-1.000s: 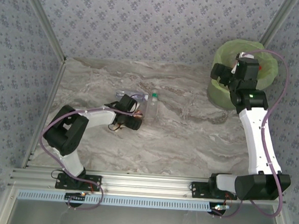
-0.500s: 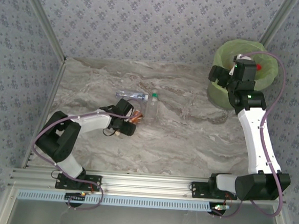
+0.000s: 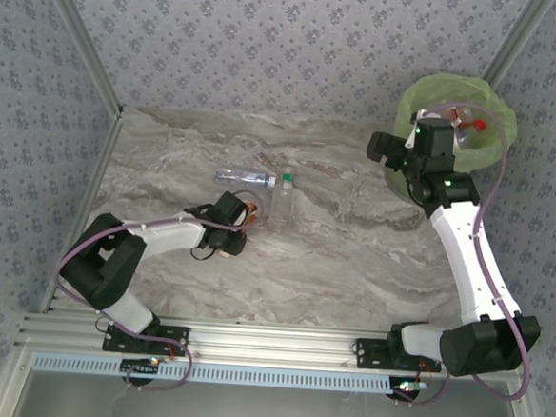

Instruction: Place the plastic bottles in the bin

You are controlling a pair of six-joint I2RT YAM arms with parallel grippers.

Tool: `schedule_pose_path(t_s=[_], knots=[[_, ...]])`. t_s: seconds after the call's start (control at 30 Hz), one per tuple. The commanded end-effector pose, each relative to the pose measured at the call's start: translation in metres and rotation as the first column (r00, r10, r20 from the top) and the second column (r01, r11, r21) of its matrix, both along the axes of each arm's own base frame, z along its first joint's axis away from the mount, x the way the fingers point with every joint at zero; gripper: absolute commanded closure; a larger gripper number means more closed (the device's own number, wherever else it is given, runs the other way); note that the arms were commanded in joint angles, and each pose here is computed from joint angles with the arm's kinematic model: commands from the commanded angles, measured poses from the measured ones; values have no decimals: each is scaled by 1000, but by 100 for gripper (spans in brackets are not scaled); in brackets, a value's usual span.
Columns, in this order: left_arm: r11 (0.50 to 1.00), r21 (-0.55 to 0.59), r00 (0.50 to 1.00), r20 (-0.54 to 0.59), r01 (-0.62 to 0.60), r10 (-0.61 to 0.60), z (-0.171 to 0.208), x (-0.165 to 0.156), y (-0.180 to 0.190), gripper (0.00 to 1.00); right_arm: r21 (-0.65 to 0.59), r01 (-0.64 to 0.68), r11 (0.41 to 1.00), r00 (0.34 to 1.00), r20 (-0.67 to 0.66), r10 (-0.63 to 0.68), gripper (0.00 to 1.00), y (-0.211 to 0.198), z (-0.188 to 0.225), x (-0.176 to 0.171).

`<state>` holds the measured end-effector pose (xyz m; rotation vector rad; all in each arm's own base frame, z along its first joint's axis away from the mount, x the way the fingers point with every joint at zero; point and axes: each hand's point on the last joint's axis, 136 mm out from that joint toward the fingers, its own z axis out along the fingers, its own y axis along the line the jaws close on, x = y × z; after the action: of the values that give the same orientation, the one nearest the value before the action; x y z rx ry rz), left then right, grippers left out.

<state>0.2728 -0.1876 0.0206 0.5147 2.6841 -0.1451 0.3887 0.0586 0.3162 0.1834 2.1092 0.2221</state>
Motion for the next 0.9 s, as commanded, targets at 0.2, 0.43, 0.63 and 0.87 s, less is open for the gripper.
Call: schedule_pose_path(t_s=[0.2, 0.43, 0.63, 0.87], knots=[[995, -103, 995, 104, 11, 0, 26, -6, -2, 100, 163, -173, 971, 985, 52, 166, 1, 80, -26, -17], [965, -258, 979, 201, 41, 12, 69, -9, -13, 100, 232, -258, 938, 965, 98, 242, 1, 122, -37, -30], [817, -532, 958, 277, 223, -81, 139, -24, -55, 100, 265, -463, 846, 886, 162, 434, 1, 159, -22, -44], [651, -657, 915, 368, 381, -164, 195, -37, -82, 100, 325, -683, 654, 727, 218, 651, 1, 205, -11, -71]])
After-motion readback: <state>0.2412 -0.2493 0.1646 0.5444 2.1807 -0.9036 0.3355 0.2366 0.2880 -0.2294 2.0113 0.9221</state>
